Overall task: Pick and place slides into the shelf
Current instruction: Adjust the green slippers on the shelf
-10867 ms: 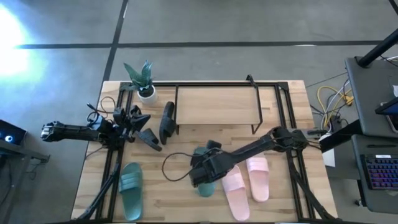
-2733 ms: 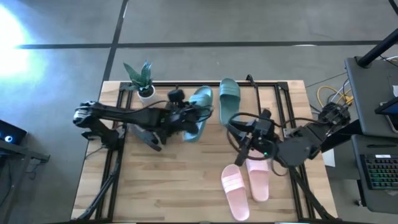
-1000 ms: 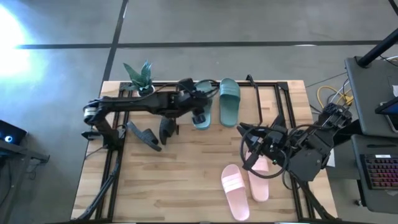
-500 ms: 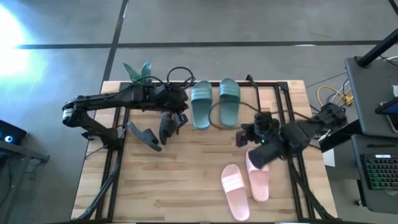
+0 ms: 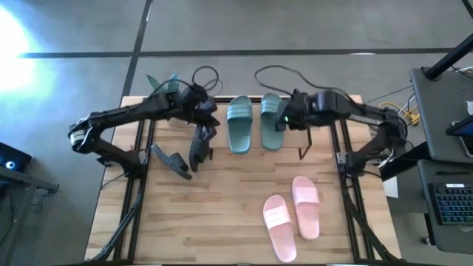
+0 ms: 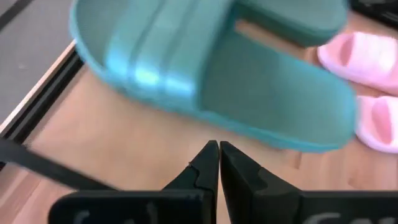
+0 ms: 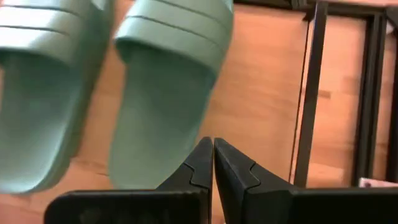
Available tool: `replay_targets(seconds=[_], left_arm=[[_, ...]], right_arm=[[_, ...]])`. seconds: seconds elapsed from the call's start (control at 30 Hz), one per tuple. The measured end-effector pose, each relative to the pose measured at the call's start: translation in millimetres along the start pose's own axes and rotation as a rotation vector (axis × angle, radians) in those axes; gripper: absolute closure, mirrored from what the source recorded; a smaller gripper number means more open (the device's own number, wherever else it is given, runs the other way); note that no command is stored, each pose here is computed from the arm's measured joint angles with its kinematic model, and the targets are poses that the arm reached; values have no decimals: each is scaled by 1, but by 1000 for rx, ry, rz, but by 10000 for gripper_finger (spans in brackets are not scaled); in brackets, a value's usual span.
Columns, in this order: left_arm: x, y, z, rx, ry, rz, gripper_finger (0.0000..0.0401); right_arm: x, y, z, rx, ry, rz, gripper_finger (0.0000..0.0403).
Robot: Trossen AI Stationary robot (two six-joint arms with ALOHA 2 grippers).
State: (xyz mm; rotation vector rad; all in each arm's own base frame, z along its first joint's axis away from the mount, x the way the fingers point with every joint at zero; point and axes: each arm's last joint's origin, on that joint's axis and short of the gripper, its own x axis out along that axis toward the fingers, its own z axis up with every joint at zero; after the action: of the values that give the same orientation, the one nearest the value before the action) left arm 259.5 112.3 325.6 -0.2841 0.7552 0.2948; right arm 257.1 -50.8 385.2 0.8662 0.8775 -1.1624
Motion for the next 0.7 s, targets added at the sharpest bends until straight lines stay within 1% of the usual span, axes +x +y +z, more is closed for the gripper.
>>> replay_targets(seconds=[0.1,0.2,0.3,0.43,0.57,0.7], left_arm=[[6,16,1,33,22,-3,401],[11,26,3,99,31,-31,401],[20,31,4,143,53,-32,401],[37,34,4,195,93,-40,401],[49,37,8,184,115,-39,401],[53,38,19,188,98,-35,401]], right_arm=[[15,-1,17,22,41,-18,394],[32,0,30,17,92,-44,394],[53,3,40,-19,125,-98,394],[81,4,54,-96,171,-166,394],[100,3,64,-155,205,-209,394],[105,4,65,-181,208,-224,394]])
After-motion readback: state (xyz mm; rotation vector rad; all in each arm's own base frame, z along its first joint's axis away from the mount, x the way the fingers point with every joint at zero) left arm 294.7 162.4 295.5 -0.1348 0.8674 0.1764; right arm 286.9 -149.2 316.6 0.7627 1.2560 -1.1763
